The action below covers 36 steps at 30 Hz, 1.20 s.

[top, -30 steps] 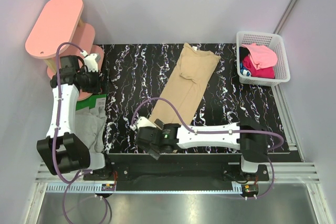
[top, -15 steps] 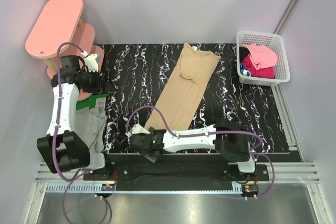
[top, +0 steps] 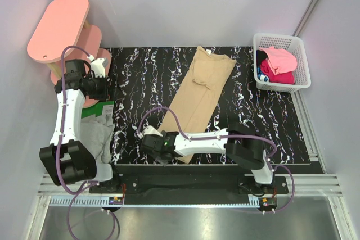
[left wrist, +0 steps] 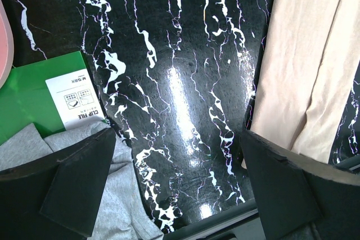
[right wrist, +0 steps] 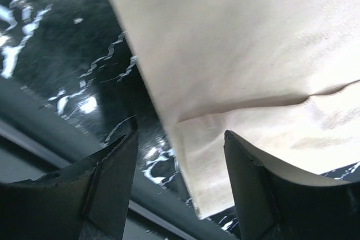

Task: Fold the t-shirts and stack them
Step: Fold the tshirt

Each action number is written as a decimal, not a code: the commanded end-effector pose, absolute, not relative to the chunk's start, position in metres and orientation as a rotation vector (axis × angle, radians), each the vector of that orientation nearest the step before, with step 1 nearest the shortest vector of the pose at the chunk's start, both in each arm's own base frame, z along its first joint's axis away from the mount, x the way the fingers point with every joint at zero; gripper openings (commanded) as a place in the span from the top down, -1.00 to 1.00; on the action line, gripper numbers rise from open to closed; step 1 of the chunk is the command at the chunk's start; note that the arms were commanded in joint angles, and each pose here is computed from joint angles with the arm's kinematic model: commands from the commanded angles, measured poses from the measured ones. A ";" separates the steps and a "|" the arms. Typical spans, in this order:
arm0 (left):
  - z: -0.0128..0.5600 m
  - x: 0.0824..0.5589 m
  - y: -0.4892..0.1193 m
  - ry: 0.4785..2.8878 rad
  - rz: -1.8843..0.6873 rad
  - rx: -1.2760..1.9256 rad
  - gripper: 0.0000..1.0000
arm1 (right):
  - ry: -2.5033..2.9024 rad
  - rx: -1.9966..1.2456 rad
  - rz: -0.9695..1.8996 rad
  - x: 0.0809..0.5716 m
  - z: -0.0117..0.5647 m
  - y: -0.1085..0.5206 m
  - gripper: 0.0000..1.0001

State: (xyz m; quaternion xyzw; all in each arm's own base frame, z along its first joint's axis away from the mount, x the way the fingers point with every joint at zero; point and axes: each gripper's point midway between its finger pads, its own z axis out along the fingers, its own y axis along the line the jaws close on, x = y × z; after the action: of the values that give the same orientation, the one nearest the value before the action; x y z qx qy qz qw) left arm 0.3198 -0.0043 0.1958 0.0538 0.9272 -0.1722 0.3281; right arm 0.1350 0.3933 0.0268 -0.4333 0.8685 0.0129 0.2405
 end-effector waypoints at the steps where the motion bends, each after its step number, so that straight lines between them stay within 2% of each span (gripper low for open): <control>1: 0.205 0.325 -0.006 2.374 -0.457 0.170 -0.97 | 2.366 -1.157 0.060 0.149 0.028 0.397 -0.38; 10: 0.207 0.328 -0.003 2.370 -0.438 0.172 -0.98 | 2.406 -1.170 0.058 0.145 0.008 0.396 -0.30; 20: 0.210 0.330 -0.003 2.363 -0.435 0.169 -0.98 | 2.460 -1.154 0.023 0.140 -0.010 0.386 -0.09; 27: 0.215 0.329 -0.003 2.351 -0.428 0.174 -0.98 | 2.511 -1.125 -0.017 0.136 -0.020 0.377 0.20; 30: 0.216 0.329 -0.003 2.349 -0.425 0.172 -0.98 | 2.521 -1.114 -0.047 0.138 -0.024 0.371 0.66; 31: 0.216 0.329 -0.002 2.351 -0.424 0.171 -0.98 | 2.526 -1.106 -0.057 0.140 -0.026 0.369 0.90; 33: 0.217 0.329 -0.003 2.350 -0.428 0.169 -0.98 | 2.546 -1.102 -0.073 0.140 -0.031 0.365 0.99; 36: 0.219 0.329 -0.003 2.344 -0.431 0.172 -0.98 | 2.554 -1.104 -0.086 0.140 -0.034 0.362 1.00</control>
State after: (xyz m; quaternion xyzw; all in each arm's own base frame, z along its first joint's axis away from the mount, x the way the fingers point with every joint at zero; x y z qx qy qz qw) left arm 0.3194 -0.0044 0.1954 0.0538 0.9275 -0.1724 0.3273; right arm 0.1492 0.4015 0.0149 -0.3890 0.8880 0.0329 0.2430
